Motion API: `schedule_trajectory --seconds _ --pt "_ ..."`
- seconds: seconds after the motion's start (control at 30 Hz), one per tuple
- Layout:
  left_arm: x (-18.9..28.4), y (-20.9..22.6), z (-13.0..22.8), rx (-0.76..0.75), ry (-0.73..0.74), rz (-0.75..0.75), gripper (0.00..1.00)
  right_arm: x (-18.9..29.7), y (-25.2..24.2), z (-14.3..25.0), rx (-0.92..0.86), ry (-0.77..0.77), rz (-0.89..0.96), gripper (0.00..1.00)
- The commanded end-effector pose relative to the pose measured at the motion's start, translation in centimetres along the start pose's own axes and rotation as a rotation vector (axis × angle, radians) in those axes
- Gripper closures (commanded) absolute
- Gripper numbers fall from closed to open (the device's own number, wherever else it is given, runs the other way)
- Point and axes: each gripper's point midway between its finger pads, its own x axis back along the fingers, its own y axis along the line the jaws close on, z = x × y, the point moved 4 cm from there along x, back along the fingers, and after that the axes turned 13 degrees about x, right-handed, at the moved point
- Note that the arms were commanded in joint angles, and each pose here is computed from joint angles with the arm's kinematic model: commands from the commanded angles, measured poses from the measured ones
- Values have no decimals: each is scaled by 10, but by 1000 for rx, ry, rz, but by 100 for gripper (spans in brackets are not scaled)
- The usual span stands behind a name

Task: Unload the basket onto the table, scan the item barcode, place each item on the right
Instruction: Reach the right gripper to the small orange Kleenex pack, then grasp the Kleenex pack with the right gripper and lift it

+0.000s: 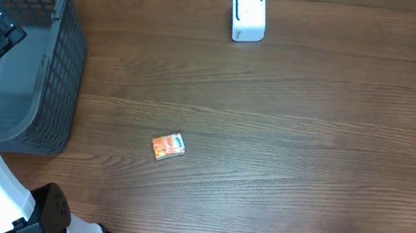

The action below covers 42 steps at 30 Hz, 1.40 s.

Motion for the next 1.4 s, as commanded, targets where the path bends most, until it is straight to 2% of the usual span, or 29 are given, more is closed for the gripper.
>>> schedule_trajectory --seconds 0.0,0.17,0.4,0.63,0.8,0.83,0.9,0.97,1.1,1.13,1.3,1.33,1.37 --pt "0 1 -1 14 1 2 0 64 69 39 199 76 -363 0" --pt "0 1 -1 14 1 2 0 87 138 124 549 303 -683 0" --pt "0 1 -1 14 1 2 0 110 198 270 1113 504 -836 0" --pt "0 1 -1 14 1 2 0 101 219 414 1569 492 -772 1" --pt "0 1 -1 14 1 2 0 99 211 504 1757 490 -811 3" --pt "0 0 -1 13 1 2 0 103 205 533 1714 530 -810 0" --pt "0 1 -1 14 1 2 0 108 199 554 1587 598 -760 0" --pt "0 1 -1 14 1 2 0 114 194 568 1460 648 -697 5" --pt "0 0 -1 13 1 2 0 120 185 585 1153 708 -522 7" --pt "0 1 -1 14 1 2 0 121 183 589 1094 710 -484 12" --pt "0 1 -1 14 1 2 0 111 164 605 870 612 -307 13" --pt "0 1 -1 14 1 2 0 107 159 610 809 584 -276 11" --pt "0 1 -1 14 1 2 0 106 157 615 777 575 -271 0"
